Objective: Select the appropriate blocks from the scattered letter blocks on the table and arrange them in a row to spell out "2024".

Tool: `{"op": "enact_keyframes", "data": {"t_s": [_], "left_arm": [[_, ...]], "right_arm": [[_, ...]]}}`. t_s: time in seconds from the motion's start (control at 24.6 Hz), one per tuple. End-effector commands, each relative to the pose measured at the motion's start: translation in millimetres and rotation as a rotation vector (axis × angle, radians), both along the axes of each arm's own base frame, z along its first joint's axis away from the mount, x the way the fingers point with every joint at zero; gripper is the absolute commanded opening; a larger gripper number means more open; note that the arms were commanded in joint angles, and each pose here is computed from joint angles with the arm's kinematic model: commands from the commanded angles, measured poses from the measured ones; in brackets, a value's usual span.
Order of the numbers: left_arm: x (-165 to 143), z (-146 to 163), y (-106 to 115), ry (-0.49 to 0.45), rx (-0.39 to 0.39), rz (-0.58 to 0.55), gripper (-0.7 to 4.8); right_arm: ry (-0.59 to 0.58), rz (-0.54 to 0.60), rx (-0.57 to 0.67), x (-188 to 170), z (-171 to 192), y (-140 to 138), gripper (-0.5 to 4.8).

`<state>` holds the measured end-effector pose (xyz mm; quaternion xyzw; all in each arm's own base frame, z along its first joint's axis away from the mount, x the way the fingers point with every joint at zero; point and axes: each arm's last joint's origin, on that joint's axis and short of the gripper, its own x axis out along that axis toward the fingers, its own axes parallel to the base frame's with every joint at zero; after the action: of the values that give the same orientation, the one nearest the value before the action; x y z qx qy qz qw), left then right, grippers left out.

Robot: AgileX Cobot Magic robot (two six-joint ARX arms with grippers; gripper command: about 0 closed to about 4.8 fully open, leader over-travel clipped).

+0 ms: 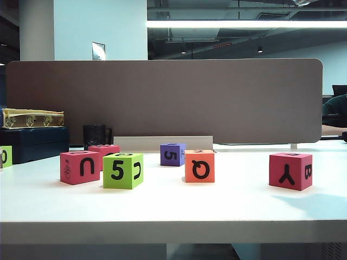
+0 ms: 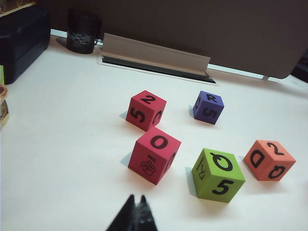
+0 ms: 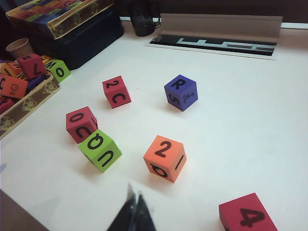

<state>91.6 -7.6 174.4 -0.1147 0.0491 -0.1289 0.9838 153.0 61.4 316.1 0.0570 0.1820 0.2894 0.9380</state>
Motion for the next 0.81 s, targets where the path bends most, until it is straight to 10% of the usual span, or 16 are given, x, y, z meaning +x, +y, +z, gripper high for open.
{"op": "enact_keyframes", "data": {"t_s": [0.04, 0.81], "left_arm": [[-0.3, 1.6, -0.3, -0.006, -0.002, -0.006, -0.06], [4.5, 45.5, -0.2, 0.008, -0.002, -0.003, -0.06]], "right_arm": [[-0.005, 0.020, -0.017, 5.9, 6.2, 6.1, -0.04], [0.017, 0.056, -0.089, 14.6, 21.1, 14.1, -0.04]]}}
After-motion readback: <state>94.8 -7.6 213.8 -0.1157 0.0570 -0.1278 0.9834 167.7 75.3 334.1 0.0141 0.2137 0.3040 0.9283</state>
